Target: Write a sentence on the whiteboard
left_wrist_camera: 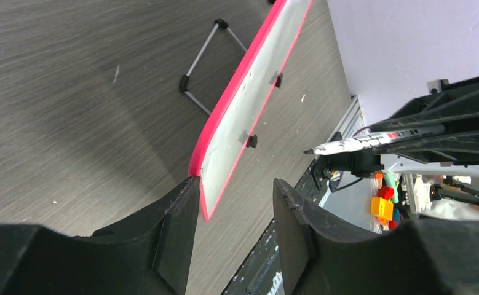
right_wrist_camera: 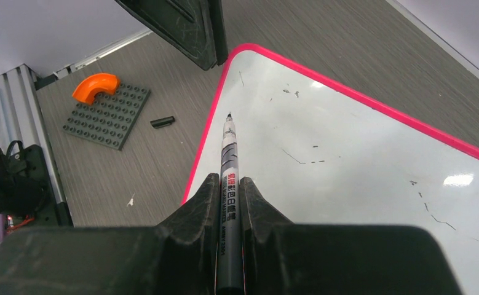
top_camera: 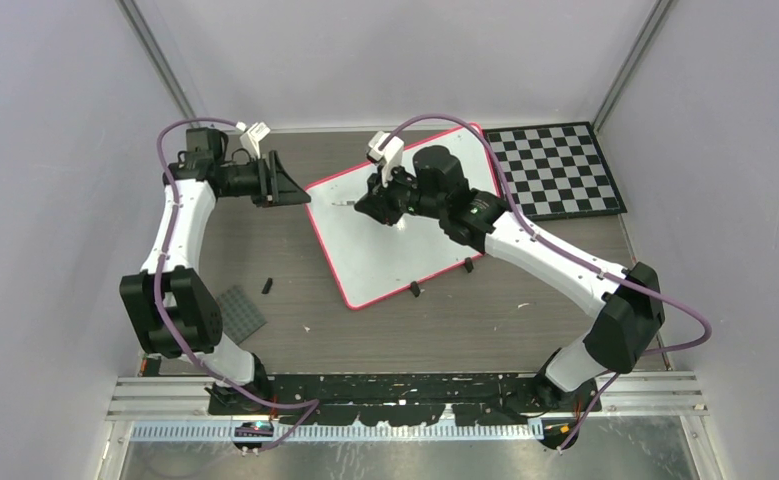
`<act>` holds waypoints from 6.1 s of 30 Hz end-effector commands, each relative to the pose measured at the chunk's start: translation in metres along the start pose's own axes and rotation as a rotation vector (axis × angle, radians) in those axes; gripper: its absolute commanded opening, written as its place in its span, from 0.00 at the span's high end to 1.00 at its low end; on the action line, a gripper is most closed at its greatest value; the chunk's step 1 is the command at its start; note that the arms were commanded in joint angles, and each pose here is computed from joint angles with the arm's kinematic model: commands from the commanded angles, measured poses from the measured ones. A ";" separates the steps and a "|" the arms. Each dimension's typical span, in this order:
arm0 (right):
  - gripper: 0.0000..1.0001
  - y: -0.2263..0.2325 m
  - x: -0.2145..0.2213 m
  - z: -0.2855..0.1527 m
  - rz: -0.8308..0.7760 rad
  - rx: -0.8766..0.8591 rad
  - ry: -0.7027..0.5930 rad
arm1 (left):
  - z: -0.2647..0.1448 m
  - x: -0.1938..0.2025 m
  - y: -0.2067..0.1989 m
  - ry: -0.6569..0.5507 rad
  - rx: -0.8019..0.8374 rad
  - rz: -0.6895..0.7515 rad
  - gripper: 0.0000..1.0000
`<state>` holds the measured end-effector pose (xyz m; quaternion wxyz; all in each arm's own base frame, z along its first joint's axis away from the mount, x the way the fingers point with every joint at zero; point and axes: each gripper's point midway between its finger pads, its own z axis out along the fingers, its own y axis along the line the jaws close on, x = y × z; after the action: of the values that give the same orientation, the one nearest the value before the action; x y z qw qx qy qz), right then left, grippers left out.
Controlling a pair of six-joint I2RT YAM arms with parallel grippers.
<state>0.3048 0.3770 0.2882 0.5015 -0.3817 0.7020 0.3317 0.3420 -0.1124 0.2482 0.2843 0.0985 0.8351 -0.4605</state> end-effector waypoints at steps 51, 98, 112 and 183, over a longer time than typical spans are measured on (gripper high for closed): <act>1.00 -0.002 -0.035 -0.038 -0.089 0.002 -0.111 | 0.048 -0.001 -0.015 0.100 0.108 0.360 1.00; 1.00 -0.015 -0.040 0.008 -0.060 0.061 -0.095 | 0.022 -0.027 -0.008 -0.018 0.094 0.229 1.00; 1.00 -0.024 -0.025 0.017 -0.078 0.113 -0.024 | 0.023 -0.021 -0.006 -0.003 0.109 0.270 1.00; 1.00 -0.014 -0.010 0.016 -0.096 0.040 0.039 | 0.022 -0.014 -0.005 0.035 0.130 0.320 1.00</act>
<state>0.3228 0.3767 0.2492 0.4675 -0.4175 0.7325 0.2657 0.3655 -0.1278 0.2443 0.3424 0.2562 0.7839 -0.4501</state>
